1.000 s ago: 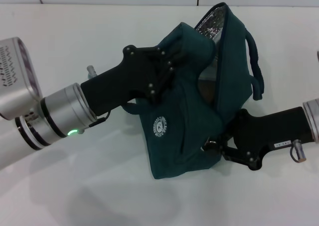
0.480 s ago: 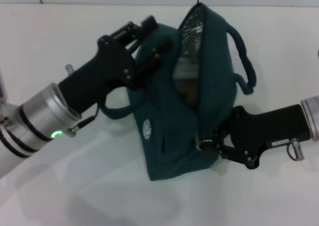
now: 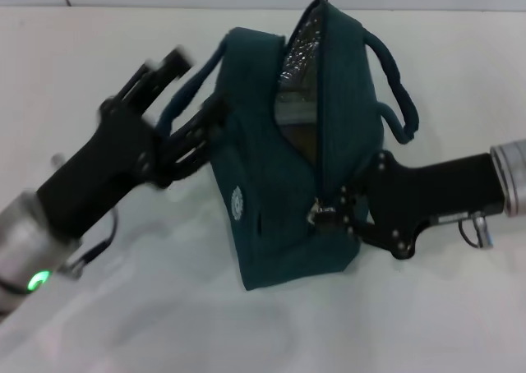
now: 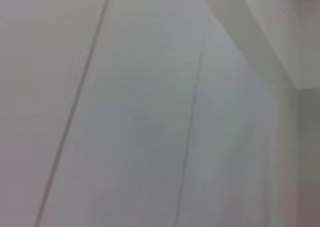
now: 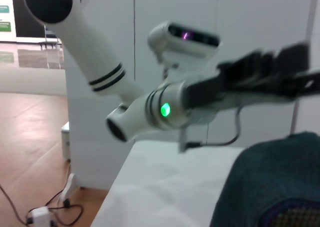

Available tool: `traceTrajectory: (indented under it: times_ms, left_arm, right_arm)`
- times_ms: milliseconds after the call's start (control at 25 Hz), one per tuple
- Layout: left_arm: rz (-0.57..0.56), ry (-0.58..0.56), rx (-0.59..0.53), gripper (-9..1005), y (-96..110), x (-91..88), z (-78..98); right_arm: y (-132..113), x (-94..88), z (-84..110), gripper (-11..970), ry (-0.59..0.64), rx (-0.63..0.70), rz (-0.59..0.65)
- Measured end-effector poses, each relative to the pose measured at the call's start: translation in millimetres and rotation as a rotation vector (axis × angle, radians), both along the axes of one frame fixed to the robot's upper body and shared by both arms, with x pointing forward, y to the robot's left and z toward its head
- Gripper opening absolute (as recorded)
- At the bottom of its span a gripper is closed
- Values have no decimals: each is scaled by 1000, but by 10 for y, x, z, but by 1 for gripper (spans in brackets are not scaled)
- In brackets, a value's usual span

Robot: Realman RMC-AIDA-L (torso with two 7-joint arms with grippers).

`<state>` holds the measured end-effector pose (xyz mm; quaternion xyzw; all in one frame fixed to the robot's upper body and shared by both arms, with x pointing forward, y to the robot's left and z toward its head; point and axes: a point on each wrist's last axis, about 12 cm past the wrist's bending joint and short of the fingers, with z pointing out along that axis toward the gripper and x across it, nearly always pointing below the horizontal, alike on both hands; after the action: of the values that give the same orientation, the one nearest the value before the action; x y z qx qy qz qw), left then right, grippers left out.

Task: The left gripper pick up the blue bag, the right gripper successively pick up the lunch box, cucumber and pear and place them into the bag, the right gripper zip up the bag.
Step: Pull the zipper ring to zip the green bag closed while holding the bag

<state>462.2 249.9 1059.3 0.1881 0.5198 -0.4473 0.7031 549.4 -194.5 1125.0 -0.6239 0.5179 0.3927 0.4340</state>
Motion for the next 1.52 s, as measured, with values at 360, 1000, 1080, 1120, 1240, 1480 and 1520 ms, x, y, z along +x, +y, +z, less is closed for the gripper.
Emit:
traceTrajectory:
  times_ms: [360,1000,1080,1120,1240,1480,1520]
  left_arm:
    - [57,43,103,834,121,-485,-271]
    - [-86,163,239,831,-67,-483,-472]
    - [-103,167,249,831,-95,-457,-477]
    - [-106,170,255,831,-112,-439,-481]
    - [-97,188,274,830,-145,-382,-505]
    - [-63,205,268,830,-116,-283,-489]
    - [-61,204,266,829,-113,-277,-484]
  right_arm:
    - [9,36,97,14,-152,21,26]
    - [83,102,132,14,-181,28,9]
    - [93,109,148,14,-184,35,10]
    - [101,115,158,14,-186,38,10]
    - [113,122,168,14,-187,43,12]
    - [114,95,170,15,-180,62,17]
    - [110,91,168,15,-178,65,15]
